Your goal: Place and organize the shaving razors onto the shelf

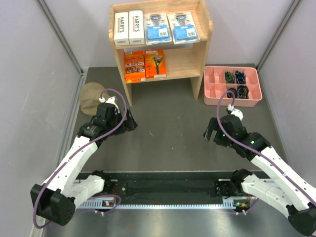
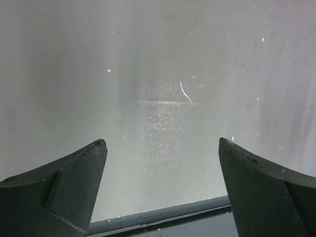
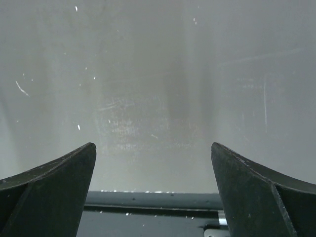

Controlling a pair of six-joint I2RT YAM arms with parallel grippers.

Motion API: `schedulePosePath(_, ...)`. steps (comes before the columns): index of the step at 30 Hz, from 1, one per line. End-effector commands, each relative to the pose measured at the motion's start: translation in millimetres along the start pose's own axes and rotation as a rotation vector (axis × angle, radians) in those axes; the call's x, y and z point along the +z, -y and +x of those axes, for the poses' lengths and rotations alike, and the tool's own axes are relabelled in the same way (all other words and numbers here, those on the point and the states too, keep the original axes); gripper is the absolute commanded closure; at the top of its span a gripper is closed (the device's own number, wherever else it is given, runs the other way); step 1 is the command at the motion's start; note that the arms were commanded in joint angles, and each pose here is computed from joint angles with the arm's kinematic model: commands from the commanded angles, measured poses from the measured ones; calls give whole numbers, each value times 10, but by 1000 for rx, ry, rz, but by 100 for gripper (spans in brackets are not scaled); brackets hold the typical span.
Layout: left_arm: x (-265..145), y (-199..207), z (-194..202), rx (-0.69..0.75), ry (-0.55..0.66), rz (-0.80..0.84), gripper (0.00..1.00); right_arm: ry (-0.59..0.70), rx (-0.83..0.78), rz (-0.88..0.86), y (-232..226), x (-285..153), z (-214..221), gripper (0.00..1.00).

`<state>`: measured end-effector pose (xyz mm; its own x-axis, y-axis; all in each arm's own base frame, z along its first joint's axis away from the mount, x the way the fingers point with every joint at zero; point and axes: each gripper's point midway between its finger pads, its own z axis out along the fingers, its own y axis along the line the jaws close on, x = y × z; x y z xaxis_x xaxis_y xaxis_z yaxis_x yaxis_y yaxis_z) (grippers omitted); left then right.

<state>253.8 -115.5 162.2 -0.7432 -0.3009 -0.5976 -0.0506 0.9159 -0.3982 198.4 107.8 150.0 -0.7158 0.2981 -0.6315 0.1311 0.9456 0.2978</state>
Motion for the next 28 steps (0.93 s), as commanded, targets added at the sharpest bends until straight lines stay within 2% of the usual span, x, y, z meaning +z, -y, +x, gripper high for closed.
schedulePosePath(1, -66, 100, -216, 18, 69, 26, 1, -3, 49, -68, -125, -11, -38, 1)
schedulePosePath(20, -103, 105, -240, 39, 97, 39, 1, -37, 75, -102, -210, 100, 56, 1)
schedulePosePath(28, -116, 165, -276, 65, 140, 89, 1, -1, 60, -90, -216, 114, -44, 1)
